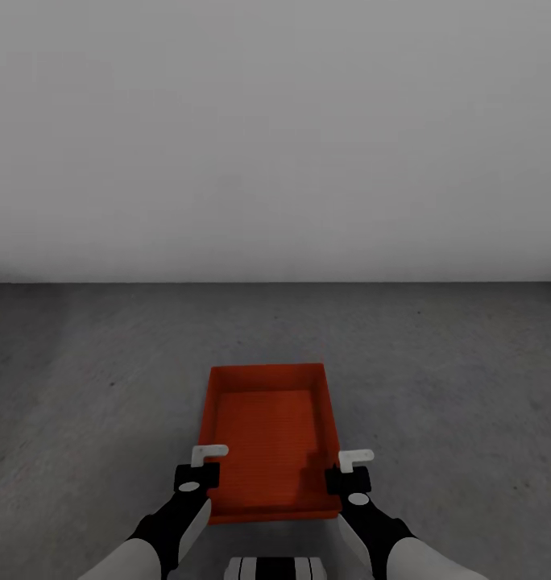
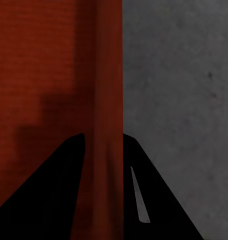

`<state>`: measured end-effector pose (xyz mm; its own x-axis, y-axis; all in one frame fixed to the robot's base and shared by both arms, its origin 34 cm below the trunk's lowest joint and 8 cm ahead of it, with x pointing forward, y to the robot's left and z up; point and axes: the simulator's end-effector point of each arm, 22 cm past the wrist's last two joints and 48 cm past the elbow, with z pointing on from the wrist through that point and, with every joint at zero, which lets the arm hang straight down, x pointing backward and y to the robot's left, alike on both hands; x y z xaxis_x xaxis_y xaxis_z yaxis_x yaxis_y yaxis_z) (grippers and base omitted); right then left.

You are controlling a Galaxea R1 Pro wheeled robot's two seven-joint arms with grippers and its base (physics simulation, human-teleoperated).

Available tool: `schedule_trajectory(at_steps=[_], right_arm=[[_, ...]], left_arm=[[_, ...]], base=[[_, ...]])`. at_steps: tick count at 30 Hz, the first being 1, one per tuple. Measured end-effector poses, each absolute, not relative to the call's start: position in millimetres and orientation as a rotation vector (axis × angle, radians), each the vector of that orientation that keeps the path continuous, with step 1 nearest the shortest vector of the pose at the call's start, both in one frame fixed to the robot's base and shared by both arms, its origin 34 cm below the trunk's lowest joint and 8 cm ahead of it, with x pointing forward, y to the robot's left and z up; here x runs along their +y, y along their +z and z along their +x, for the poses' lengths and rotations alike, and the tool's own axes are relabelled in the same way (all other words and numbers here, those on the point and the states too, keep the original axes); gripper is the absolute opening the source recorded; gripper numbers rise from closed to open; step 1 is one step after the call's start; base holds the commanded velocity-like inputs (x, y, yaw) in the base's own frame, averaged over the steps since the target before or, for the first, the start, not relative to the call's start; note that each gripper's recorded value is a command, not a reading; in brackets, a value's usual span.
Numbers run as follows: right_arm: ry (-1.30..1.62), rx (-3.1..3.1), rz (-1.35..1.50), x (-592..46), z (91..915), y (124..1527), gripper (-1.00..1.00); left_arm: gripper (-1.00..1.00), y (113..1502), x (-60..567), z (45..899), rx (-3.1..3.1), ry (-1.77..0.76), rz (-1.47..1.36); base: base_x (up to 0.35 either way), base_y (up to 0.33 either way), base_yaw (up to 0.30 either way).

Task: Move the two storage containers from the living room to the garage. In the garage, place one container on the floor and stack the other container on top of it (either order is fine).

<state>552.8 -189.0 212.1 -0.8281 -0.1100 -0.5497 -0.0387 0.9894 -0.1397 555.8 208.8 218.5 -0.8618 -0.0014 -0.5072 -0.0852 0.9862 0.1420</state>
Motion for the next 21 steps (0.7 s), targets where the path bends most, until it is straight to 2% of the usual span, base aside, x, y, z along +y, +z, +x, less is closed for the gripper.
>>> schedule_trajectory(at_steps=[21], right_arm=[[-0.164, 2.543, -0.105, -189.6, 552.8, 211.8, -1.0]], left_arm=[[-1.0, 218.1, 208.3, 555.5, 2.6, 0.216, -0.062]], base=[[0.0, 0.0, 0.0]])
